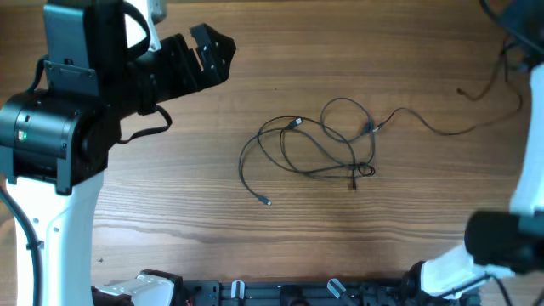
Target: Untangle cables
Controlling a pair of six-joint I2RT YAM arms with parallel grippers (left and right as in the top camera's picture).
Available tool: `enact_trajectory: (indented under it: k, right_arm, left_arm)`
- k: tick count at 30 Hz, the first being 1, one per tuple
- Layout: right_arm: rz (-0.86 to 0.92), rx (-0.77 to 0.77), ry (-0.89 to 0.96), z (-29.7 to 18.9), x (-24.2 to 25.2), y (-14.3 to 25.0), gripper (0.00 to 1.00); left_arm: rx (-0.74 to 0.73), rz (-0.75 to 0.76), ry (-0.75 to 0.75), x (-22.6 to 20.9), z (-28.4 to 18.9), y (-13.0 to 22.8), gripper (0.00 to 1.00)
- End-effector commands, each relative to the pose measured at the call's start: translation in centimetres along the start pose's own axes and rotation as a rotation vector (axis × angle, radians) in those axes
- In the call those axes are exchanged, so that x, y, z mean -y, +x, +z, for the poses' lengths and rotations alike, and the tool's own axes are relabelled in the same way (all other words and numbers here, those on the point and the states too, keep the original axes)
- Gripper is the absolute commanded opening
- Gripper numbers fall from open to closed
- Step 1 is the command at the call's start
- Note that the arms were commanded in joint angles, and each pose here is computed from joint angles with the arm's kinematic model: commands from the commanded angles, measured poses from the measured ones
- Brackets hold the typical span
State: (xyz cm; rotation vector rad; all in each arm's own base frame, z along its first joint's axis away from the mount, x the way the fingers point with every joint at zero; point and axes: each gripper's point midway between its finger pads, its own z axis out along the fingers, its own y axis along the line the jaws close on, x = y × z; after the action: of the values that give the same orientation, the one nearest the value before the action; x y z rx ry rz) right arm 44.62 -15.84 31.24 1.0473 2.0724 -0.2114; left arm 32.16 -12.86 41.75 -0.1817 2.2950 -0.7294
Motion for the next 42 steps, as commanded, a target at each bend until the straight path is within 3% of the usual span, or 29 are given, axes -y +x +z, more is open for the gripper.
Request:
enact_trajectory:
  k: [1, 3, 4, 5, 6, 12, 15, 17, 22, 25, 26, 27, 28, 29, 36, 42]
  right_arm:
    - [0.152, -0.163, 0.058, 4.4, 0.4, 4.1, 0.04]
    - [0.133, -0.272, 0.05, 5.9, -0.1, 6.8, 0.04]
    - [0.131, -0.319, 0.036, 6.4, -0.5, 7.8, 0.22]
    - [0.127, -0.372, 0.011, 7.1, -1.1, 9.0, 0.98]
    - [0.127, -0.401, -0.003, 7.5, -1.4, 9.7, 1.0]
    - [0.0, -0.525, -0.136, 5.3, -4.1, 12.5, 1.0]
    - [0.201, -0.658, 0.027, 3.2, -2.5, 15.7, 1.0]
    - [0.367, -0.741, 0.231, 1.7, -0.2, 18.3, 1.0]
    - [0.333, -0.732, 0.37, 2.1, 1.5, 21.4, 0.99]
    - [0.284, -0.729, 0.404, 3.0, 1.9, 23.7, 0.9]
    - [0.268, -0.736, 0.408, 3.3, 1.9, 24.8, 0.83]
    - [0.256, -0.743, 0.412, 3.6, 2.0, 25.7, 0.64]
    - [0.239, -0.751, 0.42, 3.8, 2.2, 26.8, 0.18]
    - [0.226, -0.761, 0.431, 4.0, 2.5, 27.9, 0.04]
    - [0.234, -0.717, 0.415, 7.4, 3.8, 31.7, 0.04]
    - [0.27, -0.466, 0.263, 12.2, 1.0, 27.9, 0.04]
  left_arm:
    - [-0.014, 0.021, -0.011, -0.2, 0.3, 0.3, 1.0]
    - [-0.013, 0.022, -0.01, -0.2, 0.3, 0.3, 1.0]
    - [-0.012, 0.022, -0.01, -0.2, 0.3, 0.2, 1.0]
    - [-0.013, 0.022, -0.01, -0.2, 0.3, 0.3, 1.0]
    - [-0.015, 0.021, -0.011, -0.2, 0.3, 0.3, 1.0]
    - [-0.028, 0.017, -0.019, -0.4, 0.2, 0.6, 1.0]
    - [-0.028, 0.016, -0.019, -0.4, 0.2, 0.7, 1.0]
    - [-0.028, 0.016, -0.019, -0.4, 0.2, 0.7, 1.0]
    - [-0.036, 0.014, -0.023, -0.5, 0.2, 0.8, 1.0]
    - [-0.043, 0.011, -0.027, -0.6, 0.2, 1.0, 1.0]
    - [-0.045, 0.011, -0.029, -0.6, 0.2, 1.1, 1.0]
    - [-0.047, 0.01, -0.03, -0.7, 0.2, 1.1, 1.0]
    - [-0.048, 0.01, -0.03, -0.7, 0.2, 1.1, 1.0]
    - [-0.051, 0.009, -0.032, -0.7, 0.2, 1.2, 1.0]
    - [-0.06, 0.006, -0.038, -0.9, 0.2, 1.4, 1.0]
    - [-0.058, 0.006, -0.046, -1.0, 0.2, 1.4, 1.0]
